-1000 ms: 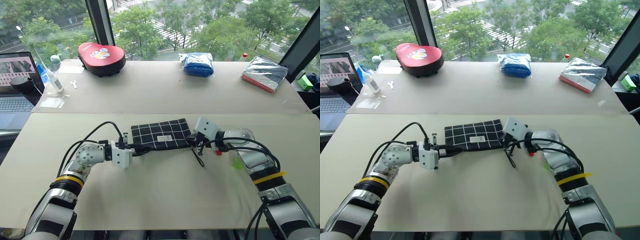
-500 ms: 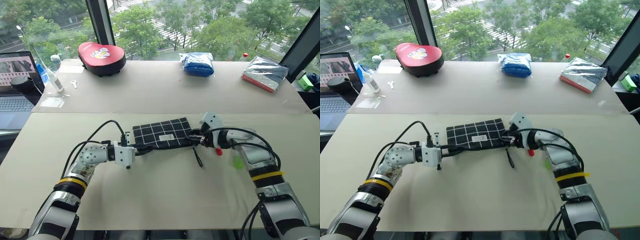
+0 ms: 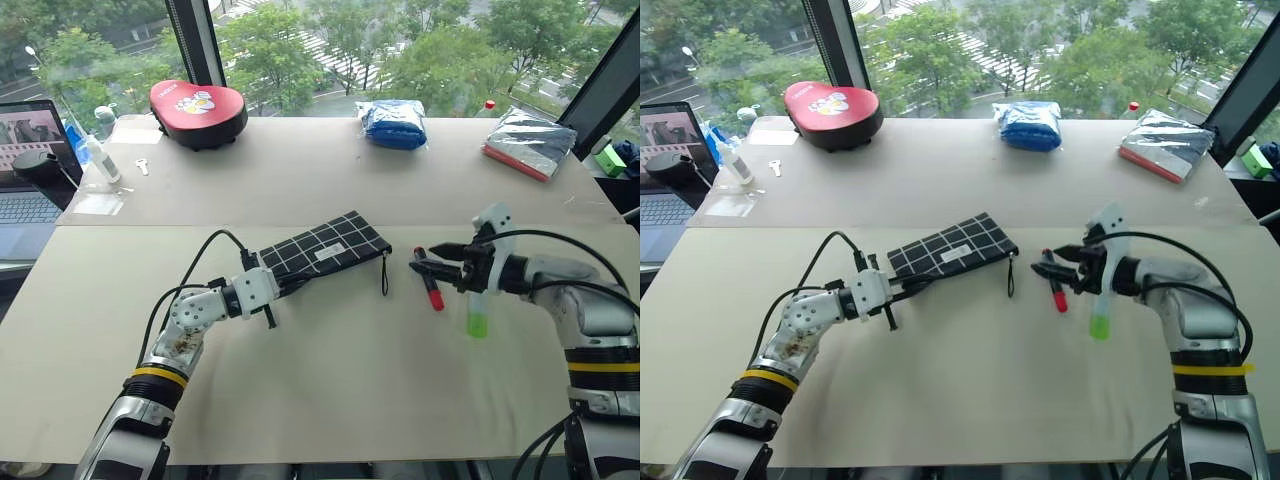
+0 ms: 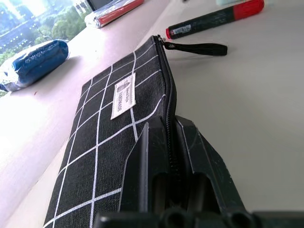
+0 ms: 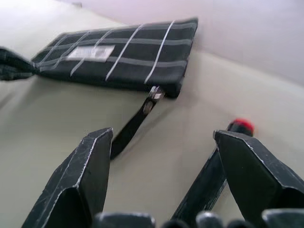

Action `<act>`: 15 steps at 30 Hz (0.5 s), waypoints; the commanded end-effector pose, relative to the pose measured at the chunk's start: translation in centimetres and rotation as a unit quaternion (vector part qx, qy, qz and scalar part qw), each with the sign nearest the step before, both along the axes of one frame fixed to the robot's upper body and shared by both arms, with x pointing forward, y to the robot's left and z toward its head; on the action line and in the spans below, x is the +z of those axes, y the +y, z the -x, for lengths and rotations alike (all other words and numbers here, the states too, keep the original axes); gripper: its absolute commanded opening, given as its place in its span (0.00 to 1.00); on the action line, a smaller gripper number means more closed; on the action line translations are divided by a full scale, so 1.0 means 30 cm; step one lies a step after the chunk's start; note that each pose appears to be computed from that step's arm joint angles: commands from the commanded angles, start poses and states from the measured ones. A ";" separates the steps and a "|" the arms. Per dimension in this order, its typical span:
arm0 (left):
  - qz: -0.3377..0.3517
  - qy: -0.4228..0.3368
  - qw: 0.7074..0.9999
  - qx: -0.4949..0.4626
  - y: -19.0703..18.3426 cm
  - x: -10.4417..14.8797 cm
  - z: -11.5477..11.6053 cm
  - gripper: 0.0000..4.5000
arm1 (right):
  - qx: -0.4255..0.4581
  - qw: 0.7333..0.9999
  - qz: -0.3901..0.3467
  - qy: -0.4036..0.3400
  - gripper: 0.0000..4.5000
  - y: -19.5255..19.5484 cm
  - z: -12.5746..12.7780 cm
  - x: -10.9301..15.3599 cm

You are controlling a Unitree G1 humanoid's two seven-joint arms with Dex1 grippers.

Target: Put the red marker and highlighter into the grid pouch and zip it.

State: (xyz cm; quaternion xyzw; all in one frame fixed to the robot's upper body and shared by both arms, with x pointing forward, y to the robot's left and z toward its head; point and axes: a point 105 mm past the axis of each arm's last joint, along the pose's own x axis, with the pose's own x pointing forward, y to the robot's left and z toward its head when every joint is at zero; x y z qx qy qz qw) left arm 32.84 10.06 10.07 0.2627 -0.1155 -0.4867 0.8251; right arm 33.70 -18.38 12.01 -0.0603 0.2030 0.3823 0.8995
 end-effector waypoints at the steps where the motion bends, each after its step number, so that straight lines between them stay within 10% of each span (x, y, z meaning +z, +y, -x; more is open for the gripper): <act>1: 0.005 -0.007 1.000 -0.005 -0.027 0.014 0.012 0.00 | 0.003 0.999 0.008 -0.033 0.83 0.061 -0.028 0.011; 15: 0.020 -0.012 1.000 0.014 -0.019 0.044 0.014 0.00 | 0.013 0.999 0.004 -0.051 0.83 0.128 -0.078 0.032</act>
